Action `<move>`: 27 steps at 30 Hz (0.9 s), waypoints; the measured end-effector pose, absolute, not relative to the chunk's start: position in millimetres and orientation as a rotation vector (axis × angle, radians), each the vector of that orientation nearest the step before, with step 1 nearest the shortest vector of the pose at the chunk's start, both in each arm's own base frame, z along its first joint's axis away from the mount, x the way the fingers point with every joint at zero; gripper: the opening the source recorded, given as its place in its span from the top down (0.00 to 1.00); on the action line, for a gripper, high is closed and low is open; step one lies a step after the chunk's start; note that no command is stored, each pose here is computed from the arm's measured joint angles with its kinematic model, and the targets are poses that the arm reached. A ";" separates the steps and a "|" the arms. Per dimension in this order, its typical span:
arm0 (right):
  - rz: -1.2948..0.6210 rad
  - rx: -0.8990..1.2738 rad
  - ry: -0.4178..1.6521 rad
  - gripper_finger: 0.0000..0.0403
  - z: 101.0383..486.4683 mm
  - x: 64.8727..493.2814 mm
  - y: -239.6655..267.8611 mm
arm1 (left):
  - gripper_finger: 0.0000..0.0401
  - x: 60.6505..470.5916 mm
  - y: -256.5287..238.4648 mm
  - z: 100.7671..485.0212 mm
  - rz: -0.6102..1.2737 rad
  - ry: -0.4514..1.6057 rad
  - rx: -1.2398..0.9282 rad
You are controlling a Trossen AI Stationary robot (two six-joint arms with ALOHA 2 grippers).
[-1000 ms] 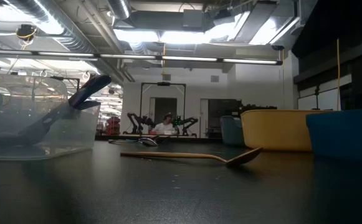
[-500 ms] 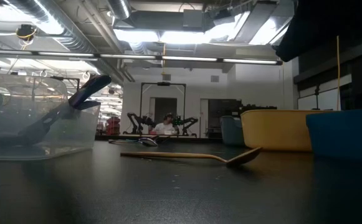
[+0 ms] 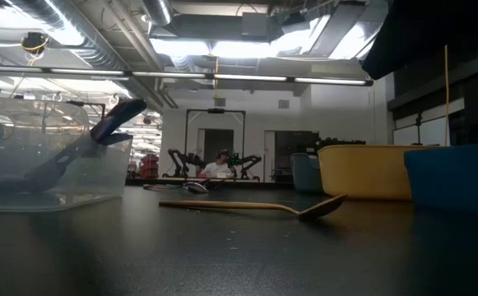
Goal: Sort silverware by color (type)
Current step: Put the yellow spoon into the blue bin
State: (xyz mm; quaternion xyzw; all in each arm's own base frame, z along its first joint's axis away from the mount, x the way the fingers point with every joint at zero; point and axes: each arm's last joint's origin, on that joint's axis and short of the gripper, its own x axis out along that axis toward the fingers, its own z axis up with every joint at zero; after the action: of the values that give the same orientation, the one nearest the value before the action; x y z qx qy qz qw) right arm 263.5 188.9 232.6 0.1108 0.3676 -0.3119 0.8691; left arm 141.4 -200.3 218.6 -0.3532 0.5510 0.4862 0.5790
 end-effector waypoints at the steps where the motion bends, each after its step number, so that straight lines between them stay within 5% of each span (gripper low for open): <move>1: -0.653 0.232 0.769 0.75 232.7 263.5 188.9 | 0.80 141.4 -200.3 218.6 1.137 1.289 -0.826; 27: -0.272 0.256 0.826 0.75 241.1 313.6 175.3 | 0.73 141.3 -200.3 218.7 1.136 1.287 -0.826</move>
State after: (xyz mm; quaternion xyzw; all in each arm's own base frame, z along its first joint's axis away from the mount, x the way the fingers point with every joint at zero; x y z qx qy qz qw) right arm 313.6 175.3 241.1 0.1235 0.3989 -0.1316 0.8991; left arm 141.3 -200.3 218.7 -0.3533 0.5505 0.4858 0.5797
